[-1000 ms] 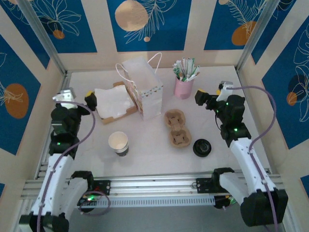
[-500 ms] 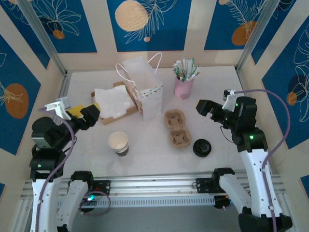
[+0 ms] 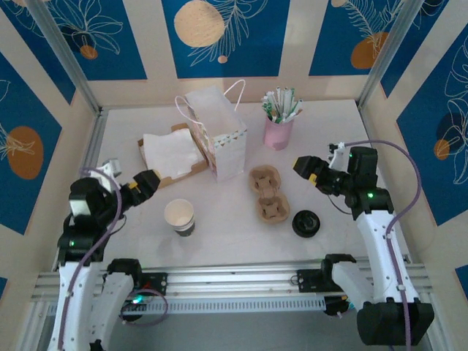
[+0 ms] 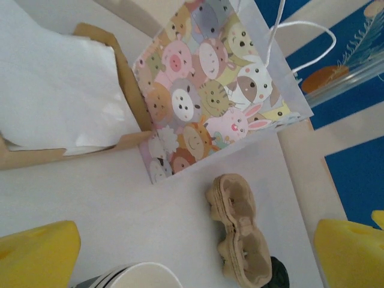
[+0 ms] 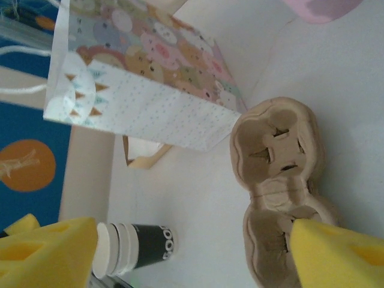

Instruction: Pack the takeout coffee

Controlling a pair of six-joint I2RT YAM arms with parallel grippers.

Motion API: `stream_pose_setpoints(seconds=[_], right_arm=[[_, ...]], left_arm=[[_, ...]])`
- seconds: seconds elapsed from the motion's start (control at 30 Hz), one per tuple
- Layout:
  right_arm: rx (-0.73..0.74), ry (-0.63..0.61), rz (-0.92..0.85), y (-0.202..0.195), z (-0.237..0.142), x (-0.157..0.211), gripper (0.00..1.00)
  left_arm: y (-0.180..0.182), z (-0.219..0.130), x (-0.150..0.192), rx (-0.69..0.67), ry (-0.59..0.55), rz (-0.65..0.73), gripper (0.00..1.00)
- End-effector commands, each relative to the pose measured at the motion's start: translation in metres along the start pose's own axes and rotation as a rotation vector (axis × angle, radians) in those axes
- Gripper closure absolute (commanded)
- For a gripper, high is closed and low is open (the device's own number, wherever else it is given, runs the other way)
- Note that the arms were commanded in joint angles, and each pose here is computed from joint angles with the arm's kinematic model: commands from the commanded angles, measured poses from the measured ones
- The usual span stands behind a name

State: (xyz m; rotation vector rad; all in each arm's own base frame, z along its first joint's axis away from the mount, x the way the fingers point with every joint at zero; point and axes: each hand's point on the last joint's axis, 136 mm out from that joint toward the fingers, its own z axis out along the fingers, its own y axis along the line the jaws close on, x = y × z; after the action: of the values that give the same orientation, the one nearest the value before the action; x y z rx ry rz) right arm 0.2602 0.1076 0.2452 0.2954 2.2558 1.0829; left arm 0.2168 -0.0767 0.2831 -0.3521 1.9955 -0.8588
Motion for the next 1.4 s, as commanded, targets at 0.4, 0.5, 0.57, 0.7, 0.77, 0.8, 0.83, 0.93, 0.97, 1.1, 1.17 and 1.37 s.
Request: stream_pose_setpoints(seconds=[0.4,0.5,0.57,0.7,0.77,0.8,0.83,0.93,0.97,1.1,1.17,1.37], right_arm=[[0.173,0.369,-0.441,0.076,0.057,0.088,0.38],[0.233,0.433,-0.524,0.091,0.067,0.104,0.4],[0.251,0.486,-0.576,0.105,0.075,0.118,0.42],[0.283,0.565,-0.655,0.124,0.089,0.141,0.46],[0.281,0.602,-0.681,0.134,0.097,0.152,0.48],[0.274,0.615,-0.689,0.139,0.1,0.157,0.49],[0.271,0.635,-0.7,0.142,0.105,0.163,0.5],[0.262,0.675,-0.73,0.154,0.114,0.176,0.53],[0.259,0.689,-0.742,0.158,0.117,0.18,0.53],[0.272,0.736,-0.777,0.164,0.126,0.191,0.55],[0.283,0.755,-0.792,0.165,0.131,0.194,0.56],[0.294,0.794,-0.816,0.167,0.148,0.203,0.57]], left_arm=[[0.078,-0.03,0.069,-0.405,0.194,-0.235,0.0],[0.086,-0.045,0.078,-0.459,0.202,-0.23,0.09],[0.088,-0.05,0.086,-0.472,0.222,-0.236,0.19],[0.091,-0.052,0.099,-0.477,0.272,-0.254,0.28],[0.092,-0.052,0.105,-0.472,0.291,-0.257,0.31],[0.092,-0.052,0.106,-0.47,0.298,-0.26,0.32],[0.092,-0.051,0.109,-0.465,0.309,-0.264,0.34],[0.089,-0.045,0.118,-0.425,0.345,-0.288,0.39],[0.087,-0.04,0.121,-0.393,0.358,-0.301,0.4],[0.076,-0.022,0.132,-0.271,0.397,-0.364,0.46],[0.076,-0.016,0.136,-0.238,0.407,-0.389,0.49],[0.082,-0.016,0.142,-0.255,0.413,-0.382,0.53]])
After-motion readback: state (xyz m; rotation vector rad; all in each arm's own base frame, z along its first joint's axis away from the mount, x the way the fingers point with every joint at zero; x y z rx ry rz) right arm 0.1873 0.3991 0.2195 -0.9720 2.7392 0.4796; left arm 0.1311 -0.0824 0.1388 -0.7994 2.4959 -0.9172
